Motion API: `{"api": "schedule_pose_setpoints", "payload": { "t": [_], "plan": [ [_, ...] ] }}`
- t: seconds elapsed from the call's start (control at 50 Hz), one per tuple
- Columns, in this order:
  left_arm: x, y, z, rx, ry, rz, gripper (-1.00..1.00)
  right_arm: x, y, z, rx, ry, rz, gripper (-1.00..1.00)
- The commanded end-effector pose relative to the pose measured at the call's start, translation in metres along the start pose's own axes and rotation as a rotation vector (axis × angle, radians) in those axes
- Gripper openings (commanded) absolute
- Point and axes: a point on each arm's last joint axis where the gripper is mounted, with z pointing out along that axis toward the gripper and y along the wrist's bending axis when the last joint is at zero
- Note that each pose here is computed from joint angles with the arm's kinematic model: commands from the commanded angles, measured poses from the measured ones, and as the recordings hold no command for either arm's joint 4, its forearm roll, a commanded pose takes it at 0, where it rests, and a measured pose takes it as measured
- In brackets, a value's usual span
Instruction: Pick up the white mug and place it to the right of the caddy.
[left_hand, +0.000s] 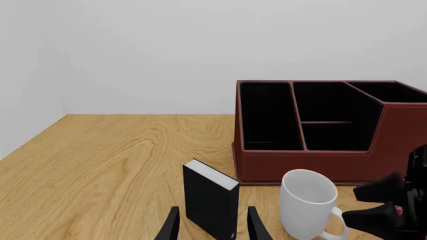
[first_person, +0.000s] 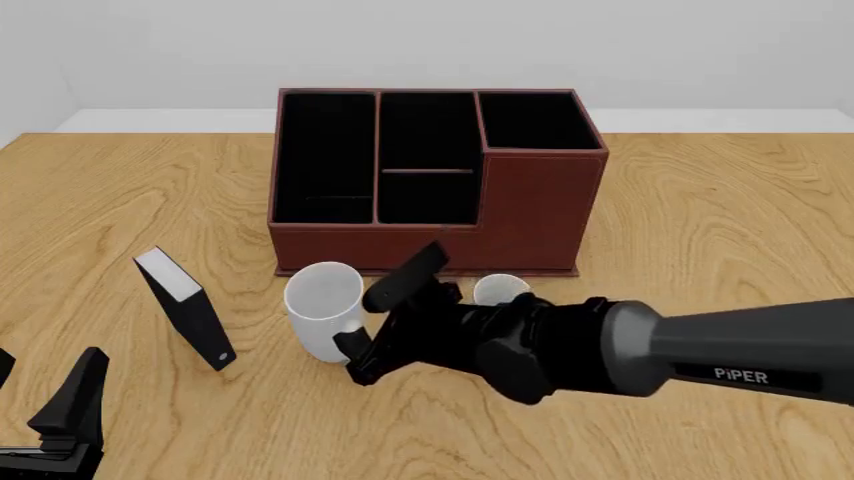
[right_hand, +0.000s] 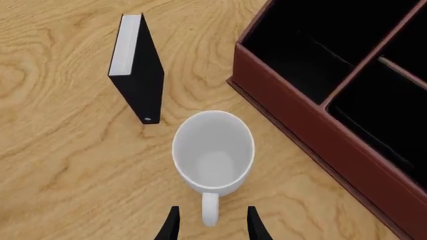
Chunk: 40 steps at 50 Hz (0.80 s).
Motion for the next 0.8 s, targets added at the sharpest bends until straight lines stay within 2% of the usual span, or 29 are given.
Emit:
{"api": "schedule_pose_setpoints", "payload": {
  "t": [0.02, 0.3, 0.8],
  "plan": [
    [0.000, 0.000, 0.000, 0.000, 0.000, 0.000, 1.00, 0.006, 0.000, 0.010, -0.001, 0.017, 0.006, 1.00],
    [0.000, 0.000, 0.000, 0.000, 0.000, 0.000, 1.00, 0.019, -0.008, 0.017, 0.017, 0.024, 0.037, 1.00],
    [0.000, 0.000, 0.000, 0.000, 0.000, 0.000, 1.00, 0.035, -0.006, 0.038, 0.013, 0.067, 0.038, 1.00]
  ]
}}
